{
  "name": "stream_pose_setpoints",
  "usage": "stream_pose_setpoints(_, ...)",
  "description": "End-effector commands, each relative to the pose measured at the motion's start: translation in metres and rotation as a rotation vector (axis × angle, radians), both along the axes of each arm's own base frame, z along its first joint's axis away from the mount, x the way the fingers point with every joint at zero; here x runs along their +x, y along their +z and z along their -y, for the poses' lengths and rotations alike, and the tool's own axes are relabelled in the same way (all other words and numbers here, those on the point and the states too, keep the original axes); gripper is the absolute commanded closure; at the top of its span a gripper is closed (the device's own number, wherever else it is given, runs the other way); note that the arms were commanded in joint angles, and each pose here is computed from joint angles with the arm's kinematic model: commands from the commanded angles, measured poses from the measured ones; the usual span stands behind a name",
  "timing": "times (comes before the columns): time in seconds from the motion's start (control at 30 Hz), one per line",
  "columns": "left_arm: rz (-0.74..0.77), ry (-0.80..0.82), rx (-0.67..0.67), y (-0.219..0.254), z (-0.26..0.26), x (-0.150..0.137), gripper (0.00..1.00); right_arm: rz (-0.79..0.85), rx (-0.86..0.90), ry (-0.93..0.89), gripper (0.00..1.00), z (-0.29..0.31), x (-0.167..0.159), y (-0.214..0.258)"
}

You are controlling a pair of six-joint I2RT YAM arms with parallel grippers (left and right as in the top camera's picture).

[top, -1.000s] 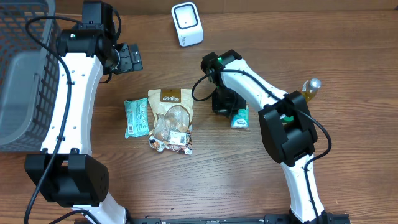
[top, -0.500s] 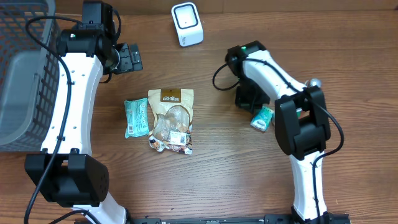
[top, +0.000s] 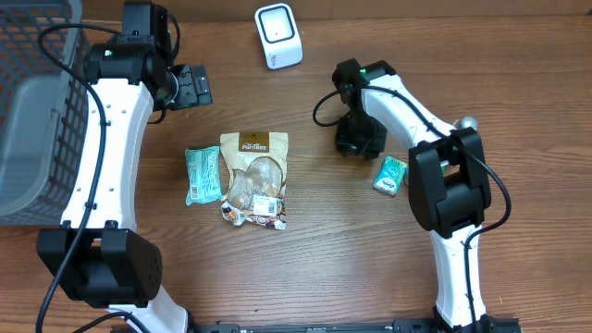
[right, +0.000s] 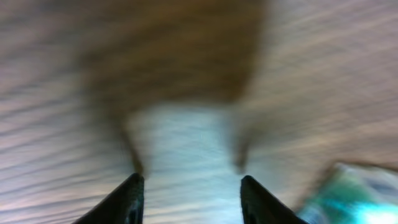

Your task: Scan the item barcode

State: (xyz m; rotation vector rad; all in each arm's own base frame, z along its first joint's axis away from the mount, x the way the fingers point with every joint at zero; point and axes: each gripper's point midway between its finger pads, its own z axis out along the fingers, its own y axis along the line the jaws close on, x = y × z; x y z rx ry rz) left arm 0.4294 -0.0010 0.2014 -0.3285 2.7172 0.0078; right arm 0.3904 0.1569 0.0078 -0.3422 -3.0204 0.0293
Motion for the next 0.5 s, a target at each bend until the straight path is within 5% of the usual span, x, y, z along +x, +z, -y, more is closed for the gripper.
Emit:
stream_pose_setpoints(0.0, 0.02, -0.004, -0.004, 0.007, 0.003, 0.001, 0.01, 0.022, 0.116, 0.017, 0.5, -0.031, 0.004, 0.0)
stream_pose_setpoints(0.47, 0.02, -0.005, -0.004, 0.007, 0.003, 0.001, 0.01, 0.229, 0.18, 0.109, 0.2, -0.083, 0.037, 0.004)
